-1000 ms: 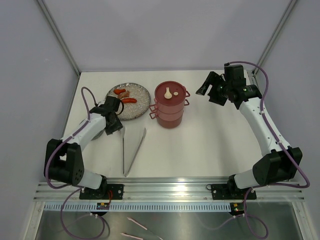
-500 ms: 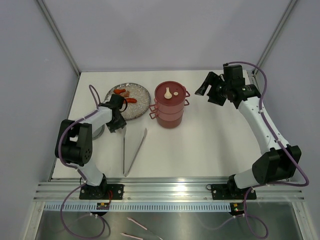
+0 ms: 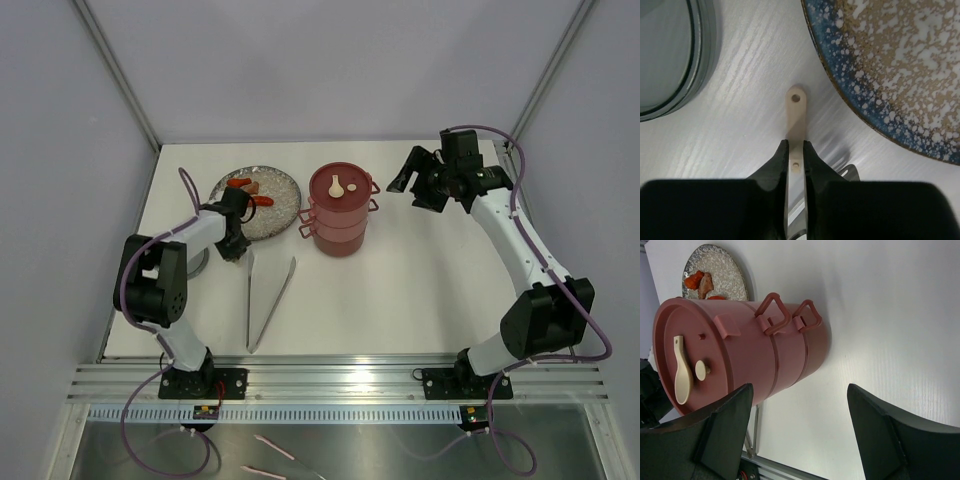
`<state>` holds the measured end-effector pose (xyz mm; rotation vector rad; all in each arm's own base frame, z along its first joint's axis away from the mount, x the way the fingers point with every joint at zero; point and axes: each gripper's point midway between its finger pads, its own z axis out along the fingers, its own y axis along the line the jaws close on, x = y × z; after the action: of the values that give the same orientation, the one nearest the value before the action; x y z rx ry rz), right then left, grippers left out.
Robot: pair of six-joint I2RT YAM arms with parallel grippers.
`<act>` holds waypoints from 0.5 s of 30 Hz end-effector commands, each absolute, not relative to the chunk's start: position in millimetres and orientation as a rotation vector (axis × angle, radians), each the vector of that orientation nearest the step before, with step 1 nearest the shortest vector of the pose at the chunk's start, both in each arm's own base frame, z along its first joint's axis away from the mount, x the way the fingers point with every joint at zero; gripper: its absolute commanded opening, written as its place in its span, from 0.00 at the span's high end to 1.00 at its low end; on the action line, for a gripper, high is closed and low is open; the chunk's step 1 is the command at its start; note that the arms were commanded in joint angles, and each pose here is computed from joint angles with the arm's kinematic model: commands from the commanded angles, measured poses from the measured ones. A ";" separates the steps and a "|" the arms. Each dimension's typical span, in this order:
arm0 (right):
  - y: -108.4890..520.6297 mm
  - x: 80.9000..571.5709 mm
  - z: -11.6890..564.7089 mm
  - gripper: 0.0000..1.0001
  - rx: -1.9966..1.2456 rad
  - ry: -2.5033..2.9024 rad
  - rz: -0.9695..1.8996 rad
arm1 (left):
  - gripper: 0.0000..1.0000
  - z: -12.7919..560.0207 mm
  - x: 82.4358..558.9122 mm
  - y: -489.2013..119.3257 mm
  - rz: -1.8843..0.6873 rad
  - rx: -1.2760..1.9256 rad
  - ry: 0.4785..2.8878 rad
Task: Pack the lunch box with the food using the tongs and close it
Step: Pick up the utensils from the center of the board.
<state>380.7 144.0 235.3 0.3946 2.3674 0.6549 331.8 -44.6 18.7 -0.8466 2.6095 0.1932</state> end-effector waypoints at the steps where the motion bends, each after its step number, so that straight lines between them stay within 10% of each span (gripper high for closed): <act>1: 147.9 389.9 248.8 0.17 0.348 2.335 0.687 | 0.96 54.6 334.5 -30.7 0.226 -0.849 2.505; 15: 144.1 389.6 248.5 0.17 0.363 2.321 0.666 | 1.00 175.3 315.6 -40.8 0.059 -0.575 2.412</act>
<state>382.5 147.5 226.5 0.3928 2.3955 0.6675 311.9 -35.2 133.2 -0.6954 2.4568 0.1039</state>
